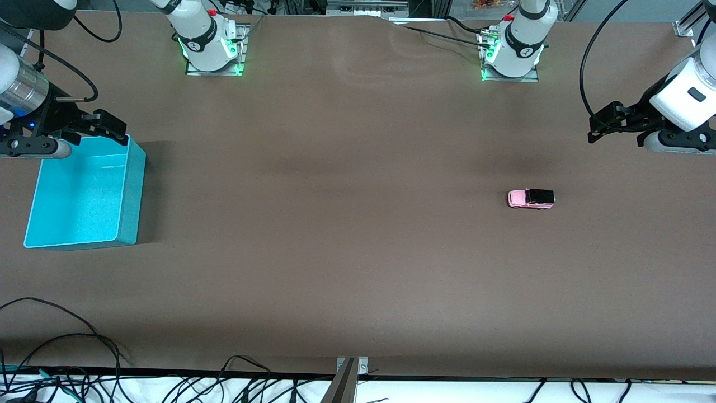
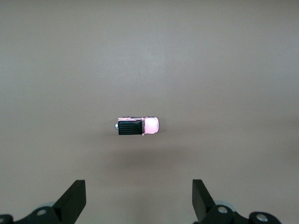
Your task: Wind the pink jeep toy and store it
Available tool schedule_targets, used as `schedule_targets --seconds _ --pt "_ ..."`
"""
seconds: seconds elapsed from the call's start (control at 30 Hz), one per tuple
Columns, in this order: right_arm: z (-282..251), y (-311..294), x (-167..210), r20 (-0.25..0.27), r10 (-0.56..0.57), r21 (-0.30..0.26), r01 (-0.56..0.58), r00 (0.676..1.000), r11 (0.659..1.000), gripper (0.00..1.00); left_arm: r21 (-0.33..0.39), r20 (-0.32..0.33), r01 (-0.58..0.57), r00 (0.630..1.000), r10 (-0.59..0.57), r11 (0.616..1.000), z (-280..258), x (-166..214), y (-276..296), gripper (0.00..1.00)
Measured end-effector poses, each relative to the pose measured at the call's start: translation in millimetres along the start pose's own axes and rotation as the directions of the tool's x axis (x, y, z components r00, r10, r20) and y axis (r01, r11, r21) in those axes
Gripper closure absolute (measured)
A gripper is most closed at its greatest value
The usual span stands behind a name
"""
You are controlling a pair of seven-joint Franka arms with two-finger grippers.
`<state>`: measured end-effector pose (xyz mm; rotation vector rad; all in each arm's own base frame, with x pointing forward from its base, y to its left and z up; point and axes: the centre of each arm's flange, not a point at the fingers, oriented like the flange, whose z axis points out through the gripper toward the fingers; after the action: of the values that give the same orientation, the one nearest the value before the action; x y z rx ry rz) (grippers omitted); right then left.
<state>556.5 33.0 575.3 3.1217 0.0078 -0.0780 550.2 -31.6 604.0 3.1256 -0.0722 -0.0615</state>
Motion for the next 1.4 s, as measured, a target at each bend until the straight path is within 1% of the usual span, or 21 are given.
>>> schedule_targets --seconds 1.4 --pt "-0.5 0.1 0.6 -0.003 0.000 0.000 0.000 1.000 1.000 0.00 0.000 0.000 -0.012 1.000 0.012 1.000 0.1 0.2 6.1 0.00"
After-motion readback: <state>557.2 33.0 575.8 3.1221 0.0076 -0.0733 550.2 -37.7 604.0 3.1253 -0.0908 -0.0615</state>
